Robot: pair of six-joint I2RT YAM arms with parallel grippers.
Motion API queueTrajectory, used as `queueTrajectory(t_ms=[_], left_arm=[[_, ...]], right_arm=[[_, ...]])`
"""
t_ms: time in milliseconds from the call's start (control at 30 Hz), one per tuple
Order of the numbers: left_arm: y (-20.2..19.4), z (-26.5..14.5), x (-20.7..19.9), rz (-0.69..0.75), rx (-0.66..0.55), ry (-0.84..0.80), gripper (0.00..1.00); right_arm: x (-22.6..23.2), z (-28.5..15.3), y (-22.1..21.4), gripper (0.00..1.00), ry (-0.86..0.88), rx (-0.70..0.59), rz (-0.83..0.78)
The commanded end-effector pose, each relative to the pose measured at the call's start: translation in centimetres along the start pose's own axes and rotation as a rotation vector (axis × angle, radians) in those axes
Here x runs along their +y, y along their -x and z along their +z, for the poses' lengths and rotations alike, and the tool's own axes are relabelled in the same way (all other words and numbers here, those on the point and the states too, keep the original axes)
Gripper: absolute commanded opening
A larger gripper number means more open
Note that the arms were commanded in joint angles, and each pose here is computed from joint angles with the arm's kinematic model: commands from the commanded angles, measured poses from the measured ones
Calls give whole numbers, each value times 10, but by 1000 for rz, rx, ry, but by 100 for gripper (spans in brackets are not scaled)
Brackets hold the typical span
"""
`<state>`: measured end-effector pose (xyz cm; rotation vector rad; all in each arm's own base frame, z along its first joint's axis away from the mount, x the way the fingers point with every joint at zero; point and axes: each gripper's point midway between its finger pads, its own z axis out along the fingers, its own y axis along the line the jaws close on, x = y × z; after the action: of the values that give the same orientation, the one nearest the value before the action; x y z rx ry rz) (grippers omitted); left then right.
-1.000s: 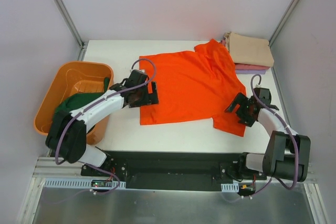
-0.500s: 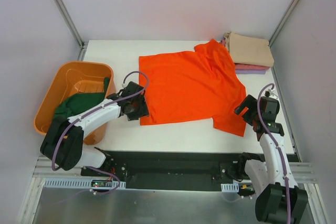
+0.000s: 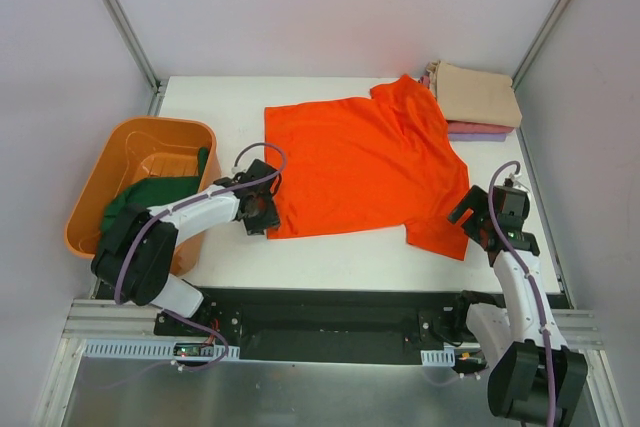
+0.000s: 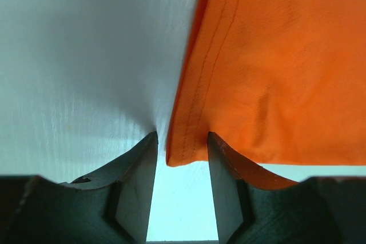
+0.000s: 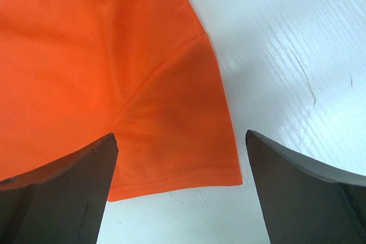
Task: Fold and stack the t-shirts
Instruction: Flatten out the tshirt
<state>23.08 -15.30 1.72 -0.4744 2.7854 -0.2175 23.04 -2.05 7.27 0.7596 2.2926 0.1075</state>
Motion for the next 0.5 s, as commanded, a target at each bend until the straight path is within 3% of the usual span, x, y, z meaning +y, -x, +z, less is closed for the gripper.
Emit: queueTrajectory(t_ms=[0,200,300,467], left_arm=[[-4,8,3,-13,29,33,37],[-14,11,1,8,73,24,26],[-18,9,1,32,79,18,0],[-14,3,-3,88,53,-9,0]], right_arm=[[-2,-2,3,96,-14,-8,-3],[-11,-6,8,96,-56,-45,1],[-15,-8,10,96,-78,-64,2],[-17,-11,10,96,-78,-61,-29]])
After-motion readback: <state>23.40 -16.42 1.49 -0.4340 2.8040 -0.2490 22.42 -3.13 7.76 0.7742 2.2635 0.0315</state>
